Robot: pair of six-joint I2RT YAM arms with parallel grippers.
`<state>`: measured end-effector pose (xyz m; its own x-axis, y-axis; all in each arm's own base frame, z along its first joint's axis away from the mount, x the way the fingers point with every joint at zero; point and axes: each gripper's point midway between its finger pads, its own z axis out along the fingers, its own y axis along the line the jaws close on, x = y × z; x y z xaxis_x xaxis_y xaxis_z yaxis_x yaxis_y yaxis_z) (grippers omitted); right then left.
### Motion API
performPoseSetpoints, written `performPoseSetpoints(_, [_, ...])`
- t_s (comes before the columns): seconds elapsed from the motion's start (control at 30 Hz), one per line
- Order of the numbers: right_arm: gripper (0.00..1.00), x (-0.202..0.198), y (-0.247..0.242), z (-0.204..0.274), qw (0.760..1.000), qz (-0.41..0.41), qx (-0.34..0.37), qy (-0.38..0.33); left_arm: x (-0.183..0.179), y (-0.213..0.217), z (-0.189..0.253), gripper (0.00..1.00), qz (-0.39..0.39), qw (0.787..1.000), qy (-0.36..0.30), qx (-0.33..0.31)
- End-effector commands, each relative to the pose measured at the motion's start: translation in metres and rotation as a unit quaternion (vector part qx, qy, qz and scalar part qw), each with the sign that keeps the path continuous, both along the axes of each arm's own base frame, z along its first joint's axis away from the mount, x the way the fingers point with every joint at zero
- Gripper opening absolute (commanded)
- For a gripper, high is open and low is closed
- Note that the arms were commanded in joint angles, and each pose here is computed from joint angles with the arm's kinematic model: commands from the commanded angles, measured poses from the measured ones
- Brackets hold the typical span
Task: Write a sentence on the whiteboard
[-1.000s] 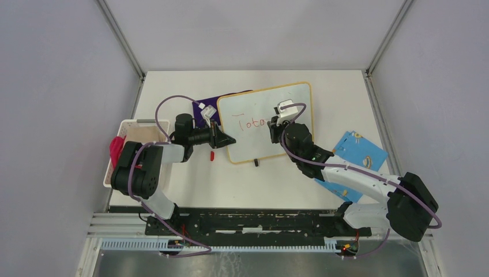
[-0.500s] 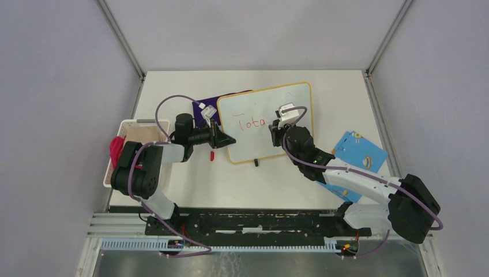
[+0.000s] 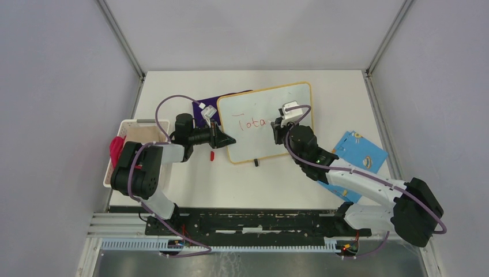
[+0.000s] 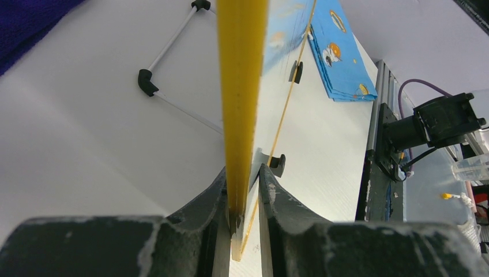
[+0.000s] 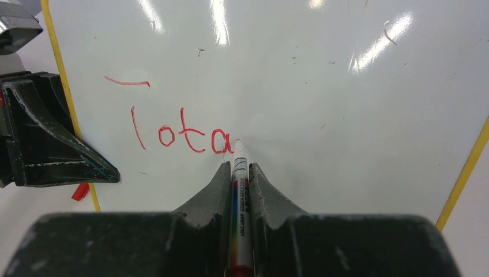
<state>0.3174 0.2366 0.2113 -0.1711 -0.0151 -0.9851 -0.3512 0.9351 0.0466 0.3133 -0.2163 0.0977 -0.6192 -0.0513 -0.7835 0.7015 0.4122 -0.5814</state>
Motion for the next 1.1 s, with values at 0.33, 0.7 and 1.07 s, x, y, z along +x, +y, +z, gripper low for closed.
performPoseSetpoints(0.33, [0.0, 0.02, 0.005, 0.042, 0.999, -0.012, 0.032, -0.038, 0.015, 0.012, -0.025, 0.02, 0.051, 0.997, 0.001, 0.055])
performPoseSetpoints(0.7, [0.0, 0.023, -0.001, 0.021, 0.999, -0.021, 0.019, -0.02, 0.015, 0.012, -0.025, 0.02, 0.051, 0.997, 0.0, 0.057])
performPoseSetpoints(1.07, [0.0, 0.014, -0.011, 0.004, 1.0, -0.025, 0.015, -0.007, 0.016, 0.013, -0.025, 0.02, 0.053, 0.997, 0.0, 0.059])
